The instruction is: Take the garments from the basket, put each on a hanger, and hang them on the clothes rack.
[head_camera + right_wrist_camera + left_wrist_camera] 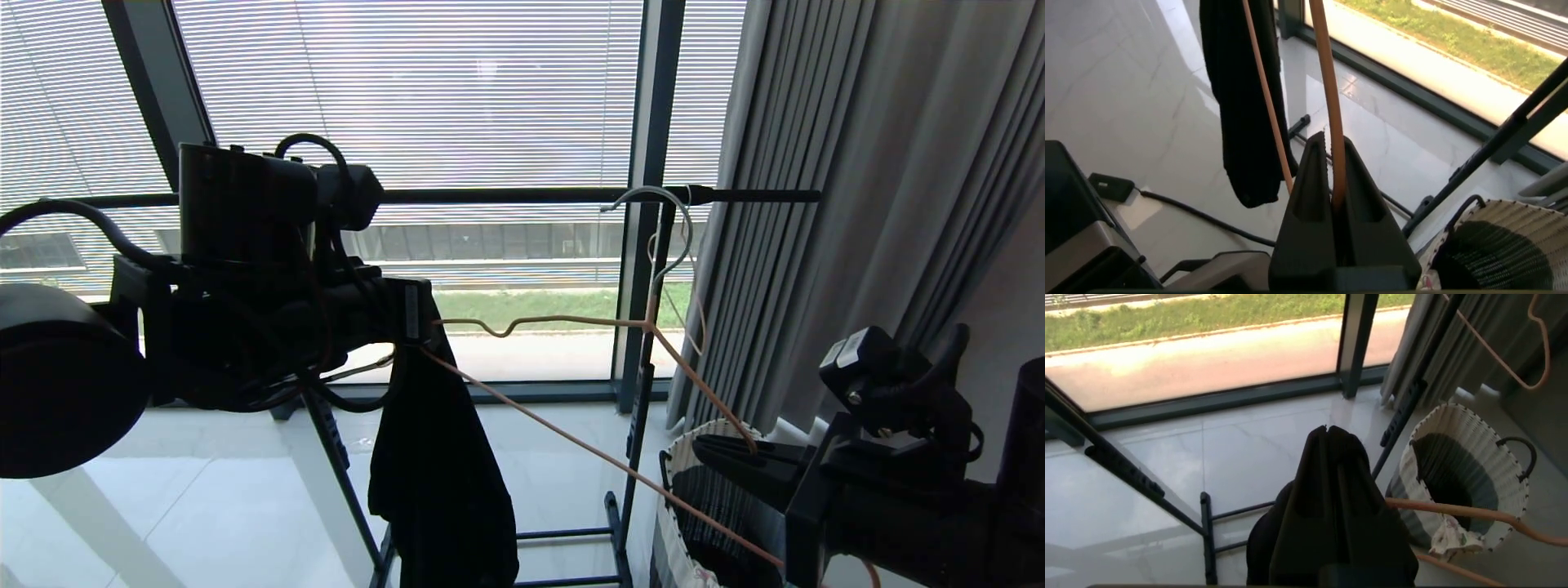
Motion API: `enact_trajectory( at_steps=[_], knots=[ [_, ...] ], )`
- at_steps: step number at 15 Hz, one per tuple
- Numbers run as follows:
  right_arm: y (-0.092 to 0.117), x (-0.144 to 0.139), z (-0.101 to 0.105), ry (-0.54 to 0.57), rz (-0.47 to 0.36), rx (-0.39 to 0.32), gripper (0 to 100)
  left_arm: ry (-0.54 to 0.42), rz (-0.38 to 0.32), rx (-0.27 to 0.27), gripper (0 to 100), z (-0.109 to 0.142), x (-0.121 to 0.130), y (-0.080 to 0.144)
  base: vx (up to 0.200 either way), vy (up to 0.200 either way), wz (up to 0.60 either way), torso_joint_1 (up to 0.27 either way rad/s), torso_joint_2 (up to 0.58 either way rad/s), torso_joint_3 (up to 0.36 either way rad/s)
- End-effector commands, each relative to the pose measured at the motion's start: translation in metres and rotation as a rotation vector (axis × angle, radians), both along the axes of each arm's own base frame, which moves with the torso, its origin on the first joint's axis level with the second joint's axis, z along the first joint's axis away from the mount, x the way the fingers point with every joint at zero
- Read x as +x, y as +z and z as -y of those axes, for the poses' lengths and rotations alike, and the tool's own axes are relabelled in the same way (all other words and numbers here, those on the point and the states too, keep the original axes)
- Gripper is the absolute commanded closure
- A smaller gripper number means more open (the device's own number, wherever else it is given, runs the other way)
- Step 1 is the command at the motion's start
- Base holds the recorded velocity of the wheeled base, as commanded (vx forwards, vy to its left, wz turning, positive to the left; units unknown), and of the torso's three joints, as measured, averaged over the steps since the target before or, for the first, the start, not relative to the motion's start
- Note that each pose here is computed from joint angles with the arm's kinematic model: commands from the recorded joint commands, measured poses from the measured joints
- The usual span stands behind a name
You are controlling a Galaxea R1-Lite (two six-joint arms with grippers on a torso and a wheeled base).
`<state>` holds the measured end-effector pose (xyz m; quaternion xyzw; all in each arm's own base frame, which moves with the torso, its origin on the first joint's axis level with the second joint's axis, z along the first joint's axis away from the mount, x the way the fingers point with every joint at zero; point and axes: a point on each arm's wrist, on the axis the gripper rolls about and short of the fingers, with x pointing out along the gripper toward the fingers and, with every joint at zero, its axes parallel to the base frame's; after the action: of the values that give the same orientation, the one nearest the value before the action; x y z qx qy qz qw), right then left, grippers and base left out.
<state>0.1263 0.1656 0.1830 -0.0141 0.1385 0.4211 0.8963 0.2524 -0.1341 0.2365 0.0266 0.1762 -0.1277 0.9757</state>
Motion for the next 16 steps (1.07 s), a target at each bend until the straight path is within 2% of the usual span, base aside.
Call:
enact_trajectory(
  at_steps=[1,7,11,16],
  knots=[
    [-0.003,0.003,-0.004,-0.001,-0.009,-0.012,100,-0.004,0.010,-0.006,100,-0.001,-0.004,0.003,0.000,0.000,0.00,0.000,0.00,0.000],
    [0.000,0.024,-0.031,-0.009,0.002,0.023,100,-0.062,0.020,-0.010,100,0.019,-0.017,0.006,0.000,0.000,0.00,0.000,0.00,0.000],
    [-0.005,0.036,-0.050,-0.002,-0.007,0.009,100,-0.154,0.024,-0.084,100,0.045,-0.035,0.014,0.000,0.000,0.00,0.000,0.00,0.000],
    [-0.013,0.048,-0.066,0.001,-0.021,-0.009,100,-0.225,0.029,-0.100,100,0.059,-0.047,0.018,0.000,0.000,0.00,0.000,0.00,0.000]
  ],
)
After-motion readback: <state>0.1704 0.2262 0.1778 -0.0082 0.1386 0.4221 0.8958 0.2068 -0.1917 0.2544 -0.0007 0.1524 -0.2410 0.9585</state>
